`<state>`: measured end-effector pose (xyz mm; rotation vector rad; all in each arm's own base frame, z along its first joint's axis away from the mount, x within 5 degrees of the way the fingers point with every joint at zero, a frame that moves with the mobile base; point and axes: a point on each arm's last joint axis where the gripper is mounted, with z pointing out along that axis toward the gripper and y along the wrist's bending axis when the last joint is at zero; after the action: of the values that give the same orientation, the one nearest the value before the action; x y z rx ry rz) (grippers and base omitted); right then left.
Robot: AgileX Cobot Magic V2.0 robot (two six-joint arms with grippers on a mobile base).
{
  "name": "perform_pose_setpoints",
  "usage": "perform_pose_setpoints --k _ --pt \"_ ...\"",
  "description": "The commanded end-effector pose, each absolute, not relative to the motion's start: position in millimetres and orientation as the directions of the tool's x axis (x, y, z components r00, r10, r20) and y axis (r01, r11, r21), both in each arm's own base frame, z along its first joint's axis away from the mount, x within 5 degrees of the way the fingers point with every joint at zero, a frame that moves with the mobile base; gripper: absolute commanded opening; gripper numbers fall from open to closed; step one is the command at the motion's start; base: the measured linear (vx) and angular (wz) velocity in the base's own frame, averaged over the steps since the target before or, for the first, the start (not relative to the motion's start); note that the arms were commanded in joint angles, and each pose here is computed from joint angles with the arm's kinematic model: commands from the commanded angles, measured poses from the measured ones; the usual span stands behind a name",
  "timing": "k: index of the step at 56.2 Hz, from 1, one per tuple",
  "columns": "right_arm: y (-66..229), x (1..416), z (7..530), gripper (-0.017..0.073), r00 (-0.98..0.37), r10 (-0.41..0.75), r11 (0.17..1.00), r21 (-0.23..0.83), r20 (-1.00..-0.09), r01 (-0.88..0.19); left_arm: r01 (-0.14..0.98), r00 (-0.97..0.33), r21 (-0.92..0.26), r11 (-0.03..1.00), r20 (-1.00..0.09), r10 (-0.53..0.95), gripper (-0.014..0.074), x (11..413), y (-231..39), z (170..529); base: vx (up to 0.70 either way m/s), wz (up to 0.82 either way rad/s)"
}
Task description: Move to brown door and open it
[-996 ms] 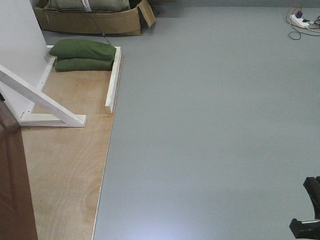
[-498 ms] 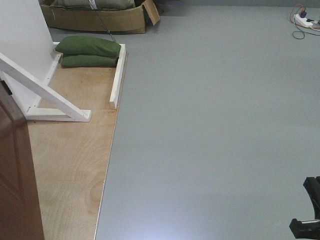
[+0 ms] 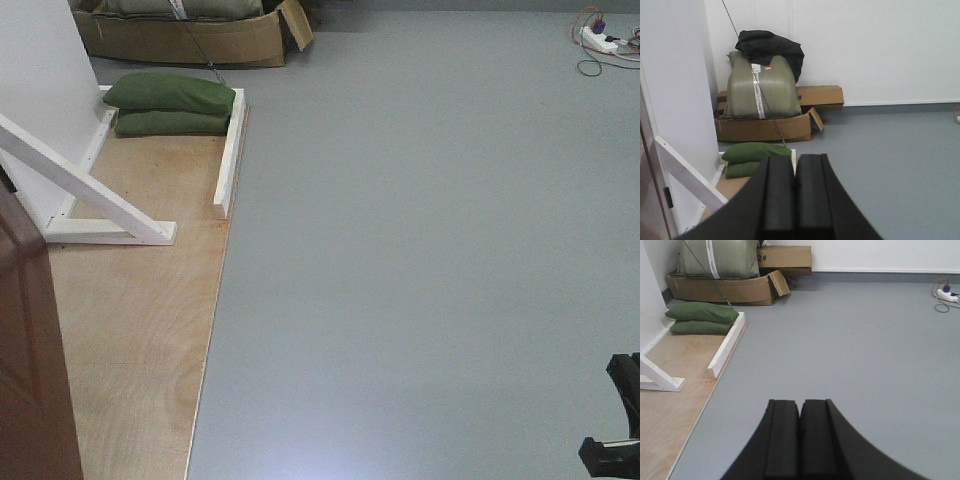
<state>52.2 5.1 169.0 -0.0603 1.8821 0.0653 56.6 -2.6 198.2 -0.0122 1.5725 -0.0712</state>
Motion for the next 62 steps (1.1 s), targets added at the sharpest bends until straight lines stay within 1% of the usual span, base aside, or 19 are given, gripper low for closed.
perform_pose_setpoints --k 1,62 --pt "4.7 53.9 174.9 0.0000 -0.230 -0.015 0.997 0.002 -0.973 -0.074 0.034 0.101 -0.069 0.997 -0.992 -0.073 -0.0003 54.4 -1.5 211.4 0.01 -0.05" --pt "4.7 53.9 175.2 0.0000 -0.227 -0.015 0.997 0.002 -0.974 -0.074 0.034 0.101 -0.069 0.997 -0.992 -0.073 -0.0003 54.4 -1.5 211.4 0.00 -0.01"
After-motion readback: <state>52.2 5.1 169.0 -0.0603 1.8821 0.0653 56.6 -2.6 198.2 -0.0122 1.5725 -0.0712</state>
